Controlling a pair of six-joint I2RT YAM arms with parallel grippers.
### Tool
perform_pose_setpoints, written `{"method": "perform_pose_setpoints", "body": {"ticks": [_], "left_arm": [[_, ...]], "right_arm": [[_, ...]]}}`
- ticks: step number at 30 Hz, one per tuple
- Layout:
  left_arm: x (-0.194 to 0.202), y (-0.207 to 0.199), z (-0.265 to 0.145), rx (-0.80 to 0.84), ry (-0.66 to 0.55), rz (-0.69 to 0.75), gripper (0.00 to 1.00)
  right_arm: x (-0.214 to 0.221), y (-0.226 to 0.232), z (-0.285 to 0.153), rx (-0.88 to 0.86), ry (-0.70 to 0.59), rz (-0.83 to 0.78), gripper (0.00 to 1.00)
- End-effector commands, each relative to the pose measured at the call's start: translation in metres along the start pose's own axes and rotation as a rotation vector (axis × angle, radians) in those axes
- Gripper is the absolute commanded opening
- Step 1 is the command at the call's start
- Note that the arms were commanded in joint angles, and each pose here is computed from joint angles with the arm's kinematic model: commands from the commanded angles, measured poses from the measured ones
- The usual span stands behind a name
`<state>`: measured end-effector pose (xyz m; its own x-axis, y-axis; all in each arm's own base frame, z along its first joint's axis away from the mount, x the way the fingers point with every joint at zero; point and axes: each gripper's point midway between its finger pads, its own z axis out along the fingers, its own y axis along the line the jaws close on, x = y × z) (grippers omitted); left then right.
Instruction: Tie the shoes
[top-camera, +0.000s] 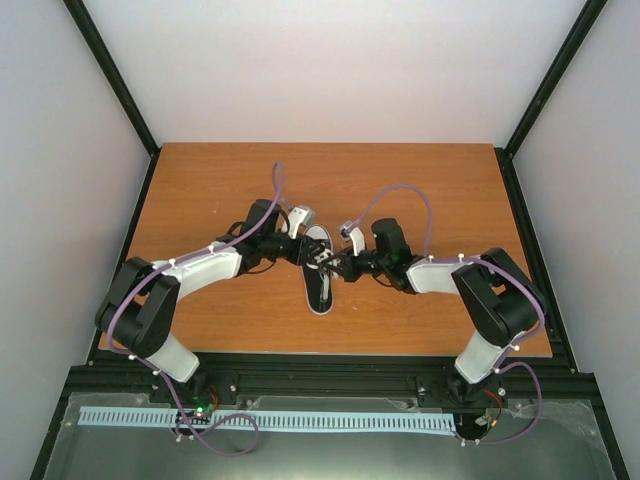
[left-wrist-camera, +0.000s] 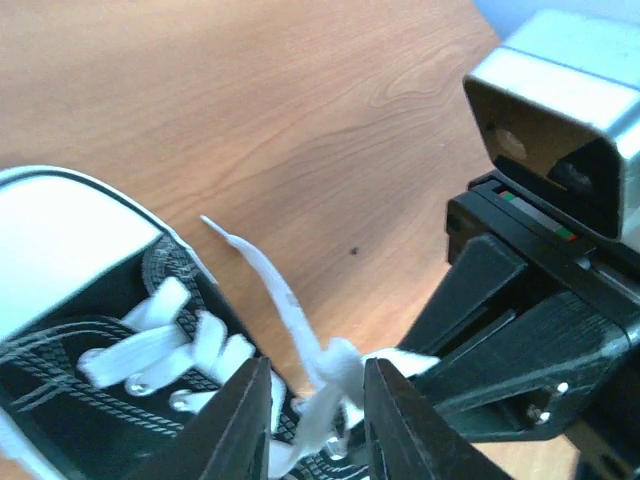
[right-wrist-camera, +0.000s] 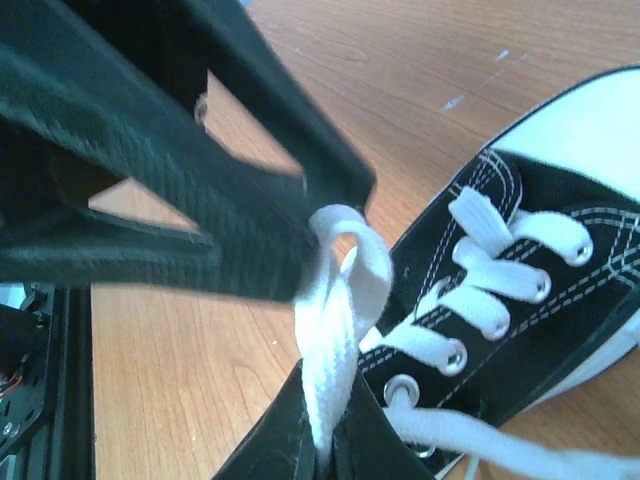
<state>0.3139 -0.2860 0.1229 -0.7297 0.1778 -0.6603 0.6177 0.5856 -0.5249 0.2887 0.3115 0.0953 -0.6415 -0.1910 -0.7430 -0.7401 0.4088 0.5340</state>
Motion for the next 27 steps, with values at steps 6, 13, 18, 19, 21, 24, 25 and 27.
{"method": "perform_pose_setpoints", "body": {"ticks": [6, 13, 18, 19, 21, 24, 25, 27], "left_arm": [[-0.033, -0.008, -0.060, -0.151, -0.273, 0.088, 0.57], [-0.002, -0.032, -0.052, 0.036, -0.290, 0.074, 0.35], [0.007, -0.041, -0.038, 0.086, -0.263, 0.092, 0.27], [0.009, -0.042, -0.035, 0.092, -0.257, 0.098, 0.26], [0.011, -0.045, -0.030, 0.100, -0.255, 0.109, 0.26], [0.012, -0.044, -0.023, 0.102, -0.255, 0.117, 0.25], [0.013, -0.043, -0.021, 0.100, -0.252, 0.121, 0.23], [0.016, -0.041, -0.015, 0.102, -0.244, 0.127, 0.22]], "right_arm": [[-0.008, 0.013, -0.009, -0.033, -0.050, 0.033, 0.03], [-0.018, 0.023, -0.012, -0.068, -0.062, 0.124, 0.03], [-0.024, 0.027, -0.014, -0.089, -0.074, 0.168, 0.03], [-0.026, 0.026, -0.014, -0.085, -0.077, 0.185, 0.03], [-0.029, 0.025, -0.013, -0.084, -0.081, 0.215, 0.03], [-0.033, 0.025, -0.012, -0.099, -0.082, 0.258, 0.03], [-0.034, 0.024, -0.011, -0.102, -0.082, 0.271, 0.03], [-0.036, 0.023, -0.010, -0.100, -0.078, 0.300, 0.03]]}}
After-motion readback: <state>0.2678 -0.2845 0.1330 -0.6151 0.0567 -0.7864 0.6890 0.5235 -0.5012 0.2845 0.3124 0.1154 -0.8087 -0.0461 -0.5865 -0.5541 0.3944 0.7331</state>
